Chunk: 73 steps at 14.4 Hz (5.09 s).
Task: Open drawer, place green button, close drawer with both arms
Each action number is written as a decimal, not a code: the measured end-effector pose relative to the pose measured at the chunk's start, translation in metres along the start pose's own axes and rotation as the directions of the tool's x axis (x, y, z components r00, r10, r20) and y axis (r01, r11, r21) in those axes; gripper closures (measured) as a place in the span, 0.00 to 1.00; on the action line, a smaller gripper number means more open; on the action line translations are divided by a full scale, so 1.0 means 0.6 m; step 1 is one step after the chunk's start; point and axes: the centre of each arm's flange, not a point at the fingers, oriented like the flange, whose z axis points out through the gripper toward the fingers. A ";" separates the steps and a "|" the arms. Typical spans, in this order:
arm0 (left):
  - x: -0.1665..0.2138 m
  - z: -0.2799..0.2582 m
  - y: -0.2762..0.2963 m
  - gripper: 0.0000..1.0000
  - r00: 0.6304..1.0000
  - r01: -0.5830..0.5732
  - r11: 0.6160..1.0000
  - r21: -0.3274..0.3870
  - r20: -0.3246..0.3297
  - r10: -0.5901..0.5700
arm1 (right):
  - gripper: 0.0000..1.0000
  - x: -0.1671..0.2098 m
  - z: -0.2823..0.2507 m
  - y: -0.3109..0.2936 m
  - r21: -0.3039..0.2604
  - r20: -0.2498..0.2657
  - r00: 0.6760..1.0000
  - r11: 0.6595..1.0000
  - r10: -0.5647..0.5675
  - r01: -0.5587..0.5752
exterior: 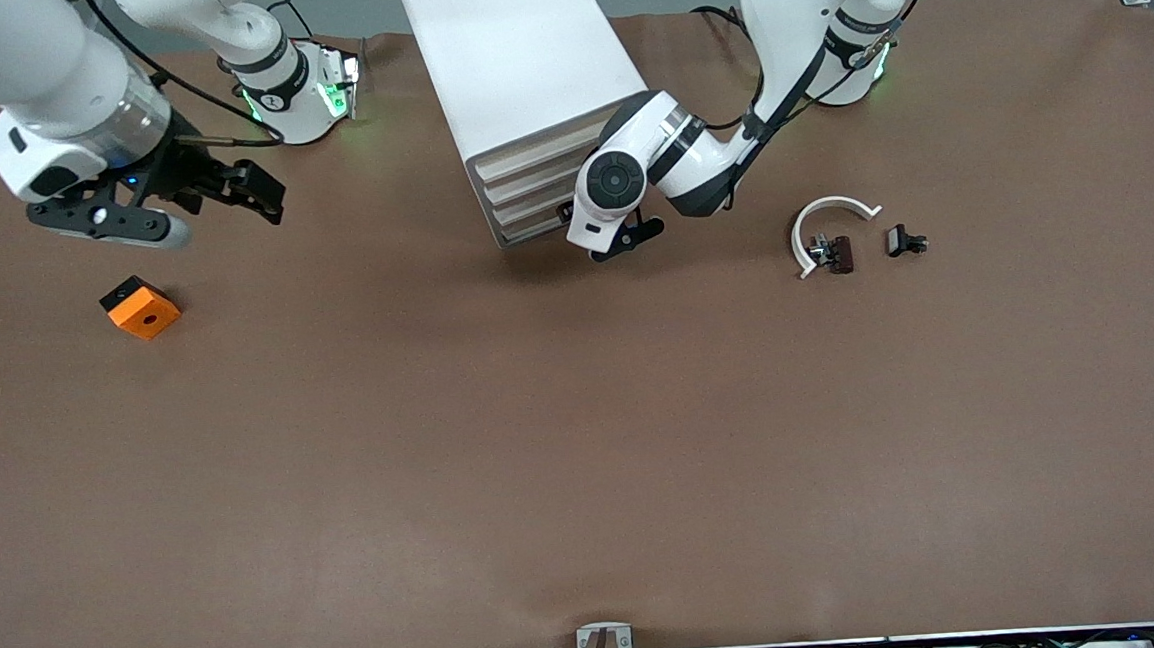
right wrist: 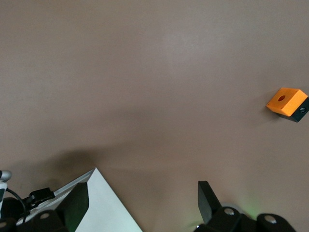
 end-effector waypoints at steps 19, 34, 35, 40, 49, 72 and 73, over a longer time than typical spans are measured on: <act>0.515 -0.533 -0.373 0.00 0.844 0.472 0.818 -0.328 -0.099 -0.527 | 0.00 0.087 -0.008 0.278 0.032 -0.010 0.995 0.995 -0.097 0.097; 0.346 -0.810 -0.670 0.00 0.851 0.015 0.998 -0.061 -0.524 -0.045 | 0.00 0.042 -0.060 0.306 0.022 -0.114 0.989 0.995 -0.098 0.101; 0.331 -0.817 -0.685 0.00 0.852 -0.017 0.999 -0.044 -0.523 -0.008 | 0.00 0.042 -0.066 0.306 0.022 -0.122 0.988 0.995 -0.098 0.101; 0.278 -0.825 -0.741 0.00 0.854 -0.181 0.982 -0.053 -0.504 0.130 | 0.00 0.041 -0.077 0.307 0.023 -0.135 0.986 0.995 -0.097 0.101; 0.240 -0.803 -0.703 0.00 0.843 -0.290 0.957 0.013 -0.470 0.262 | 0.00 0.044 -0.087 0.307 0.022 -0.148 0.984 0.995 -0.096 0.100; 0.229 -0.809 -0.699 0.00 0.848 -0.294 0.956 0.022 -0.456 0.271 | 0.00 0.044 -0.092 0.306 0.021 -0.151 0.984 0.995 -0.097 0.101; 0.225 -0.811 -0.701 0.00 0.846 -0.293 0.956 0.022 -0.459 0.270 | 0.00 0.044 -0.090 0.306 0.021 -0.143 0.985 0.995 -0.097 0.101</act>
